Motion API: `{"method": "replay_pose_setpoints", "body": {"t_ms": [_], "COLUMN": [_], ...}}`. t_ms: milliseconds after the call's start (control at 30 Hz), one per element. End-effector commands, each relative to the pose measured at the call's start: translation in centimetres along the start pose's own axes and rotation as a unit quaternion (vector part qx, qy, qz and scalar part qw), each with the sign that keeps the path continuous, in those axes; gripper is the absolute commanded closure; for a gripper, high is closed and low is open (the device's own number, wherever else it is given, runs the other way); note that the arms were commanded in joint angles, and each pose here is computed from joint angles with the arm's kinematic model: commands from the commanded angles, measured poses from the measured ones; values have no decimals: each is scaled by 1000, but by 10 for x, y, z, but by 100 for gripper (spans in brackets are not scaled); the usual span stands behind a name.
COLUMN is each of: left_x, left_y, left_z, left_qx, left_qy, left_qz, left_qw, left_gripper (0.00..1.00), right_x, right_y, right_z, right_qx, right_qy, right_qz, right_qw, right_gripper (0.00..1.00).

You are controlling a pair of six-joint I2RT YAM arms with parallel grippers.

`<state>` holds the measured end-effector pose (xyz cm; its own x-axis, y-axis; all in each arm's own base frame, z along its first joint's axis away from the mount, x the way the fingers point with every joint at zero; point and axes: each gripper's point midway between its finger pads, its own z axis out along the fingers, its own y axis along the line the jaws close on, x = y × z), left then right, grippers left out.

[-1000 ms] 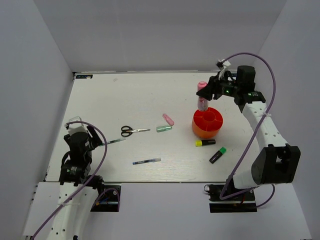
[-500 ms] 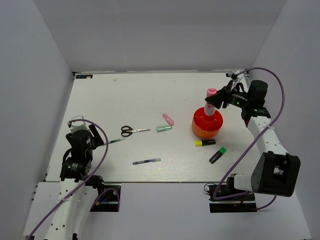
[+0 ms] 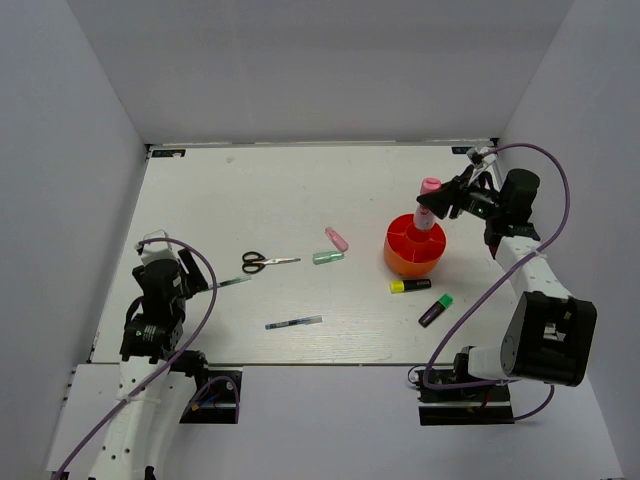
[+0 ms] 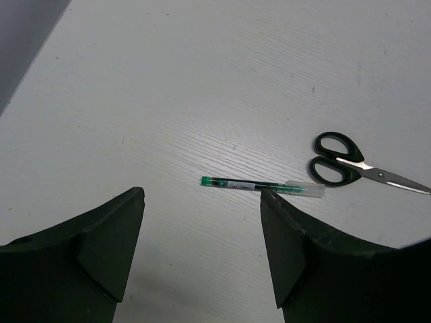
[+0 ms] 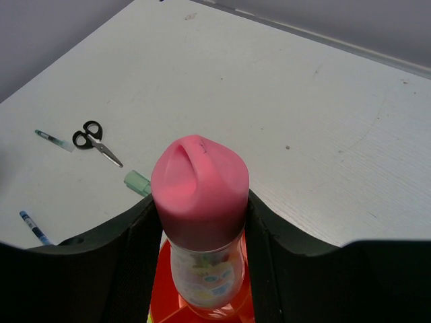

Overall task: Sort the stationery into containers
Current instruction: Place the stationery in the storage box.

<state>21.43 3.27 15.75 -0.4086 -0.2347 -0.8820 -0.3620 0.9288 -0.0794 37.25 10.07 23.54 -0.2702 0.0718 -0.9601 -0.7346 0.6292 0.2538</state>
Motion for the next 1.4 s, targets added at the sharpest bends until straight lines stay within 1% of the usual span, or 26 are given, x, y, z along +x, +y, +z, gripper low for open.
{"method": "replay_pose_setpoints", "body": {"t_ms": [0,400,667,700,833,867,933,967,1000,1033,1100,1133,1267,1300,1333,1367], "left_x": [-1,1,1,-1,1,1,1,0,2,1,3,3,6,8,9,9], "left_y": [-2,-1,-2,-3,-3,-3,-4,-4,-5,-6,-11,-14,-34,-38,-50,-55], "left_z": [1,2,2,2,3,3,3,3,3,2,3,3,4,7,5,5], "left_qx": [6,3,5,5,5,6,7,9,9,12,26,32,83,89,121,132], "left_qy": [0,4,6,3,6,6,6,5,8,7,13,14,34,44,51,60], "left_qz": [2,5,5,3,5,5,4,3,4,3,3,3,4,7,6,7], "left_qw": [1000,1000,1000,1000,1000,1000,1000,1000,1000,1000,1000,999,996,995,991,989], "left_gripper": [20,20,20,20,20,20,20,20,20,20,20,20,21,30,40,53], "right_x": [-11,16,29,30,35,36,35,37,35,36,33,32,34,30,29,29], "right_y": [-4,-15,-15,-15,-4,-2,4,5,8,9,13,13,14,15,15,15], "right_z": [1,8,5,4,-2,-2,-4,-4,-5,-5,-7,-8,-9,-10,-11,-12], "right_qx": [-4,-2,2,2,-6,-9,-15,-17,-18,-21,-25,-23,-21,-18,-16,-16], "right_qy": [-23,-10,-10,-10,-21,-22,-28,-28,-31,-30,-31,-31,-23,-26,-27,-27], "right_qz": [-24,-3,-45,-60,-89,-90,-97,-97,-101,-101,-106,-112,-116,-121,-117,-115], "right_qw": [999,1000,999,998,996,996,995,995,994,994,994,993,993,992,993,993], "right_gripper": [100,100,100,100,100,91,78,59,44,36,30,29,27,29,31,34]}}
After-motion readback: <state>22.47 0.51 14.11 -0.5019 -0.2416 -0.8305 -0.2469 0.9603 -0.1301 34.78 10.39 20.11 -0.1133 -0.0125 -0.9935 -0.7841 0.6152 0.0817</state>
